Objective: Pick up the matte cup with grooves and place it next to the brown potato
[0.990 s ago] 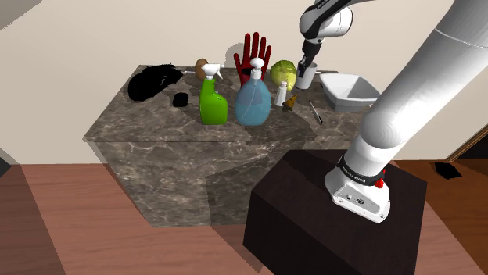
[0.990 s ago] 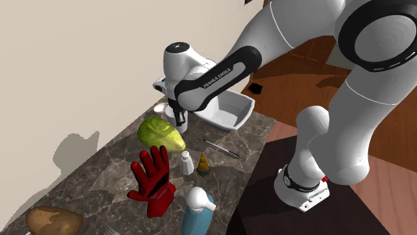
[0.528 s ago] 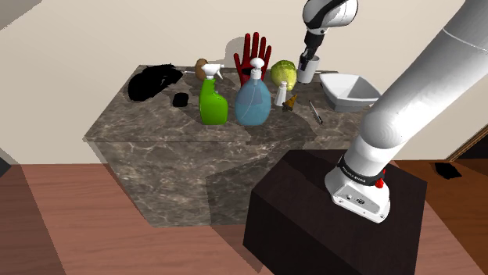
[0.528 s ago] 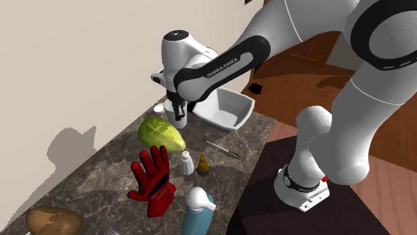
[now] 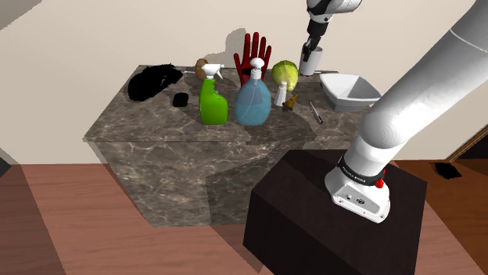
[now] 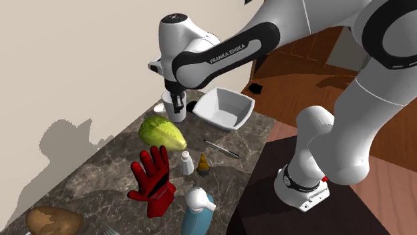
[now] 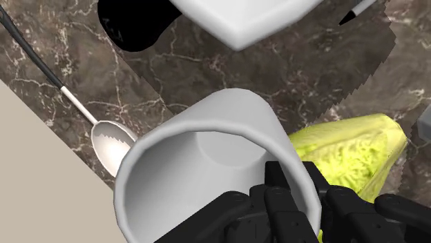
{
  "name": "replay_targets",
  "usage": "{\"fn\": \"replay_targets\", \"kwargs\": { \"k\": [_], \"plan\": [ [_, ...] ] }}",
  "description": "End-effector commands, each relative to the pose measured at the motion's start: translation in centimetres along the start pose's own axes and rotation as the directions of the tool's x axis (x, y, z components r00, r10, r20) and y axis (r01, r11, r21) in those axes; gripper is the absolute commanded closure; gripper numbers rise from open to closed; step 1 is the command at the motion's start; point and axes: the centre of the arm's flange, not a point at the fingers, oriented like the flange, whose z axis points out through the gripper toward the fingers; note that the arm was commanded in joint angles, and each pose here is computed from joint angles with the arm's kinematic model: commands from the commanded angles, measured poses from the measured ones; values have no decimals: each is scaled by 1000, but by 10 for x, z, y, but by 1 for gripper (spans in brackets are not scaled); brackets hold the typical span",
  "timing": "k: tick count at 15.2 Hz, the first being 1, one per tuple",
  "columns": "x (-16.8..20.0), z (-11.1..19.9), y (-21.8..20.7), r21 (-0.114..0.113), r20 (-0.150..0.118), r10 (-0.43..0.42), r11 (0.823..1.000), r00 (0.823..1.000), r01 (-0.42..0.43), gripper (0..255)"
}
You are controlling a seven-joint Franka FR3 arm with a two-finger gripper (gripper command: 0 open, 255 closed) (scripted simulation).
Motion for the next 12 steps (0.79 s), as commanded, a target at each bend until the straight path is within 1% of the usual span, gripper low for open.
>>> {"fn": "replay_targets", "kwargs": {
  "k": [1, 12],
  "plan": [
    [1, -11, 1, 0, 0, 0, 1000, 1000, 0, 255],
    [6, -68, 7, 0, 0, 0, 1000, 1000, 0, 255]
  ]
}}
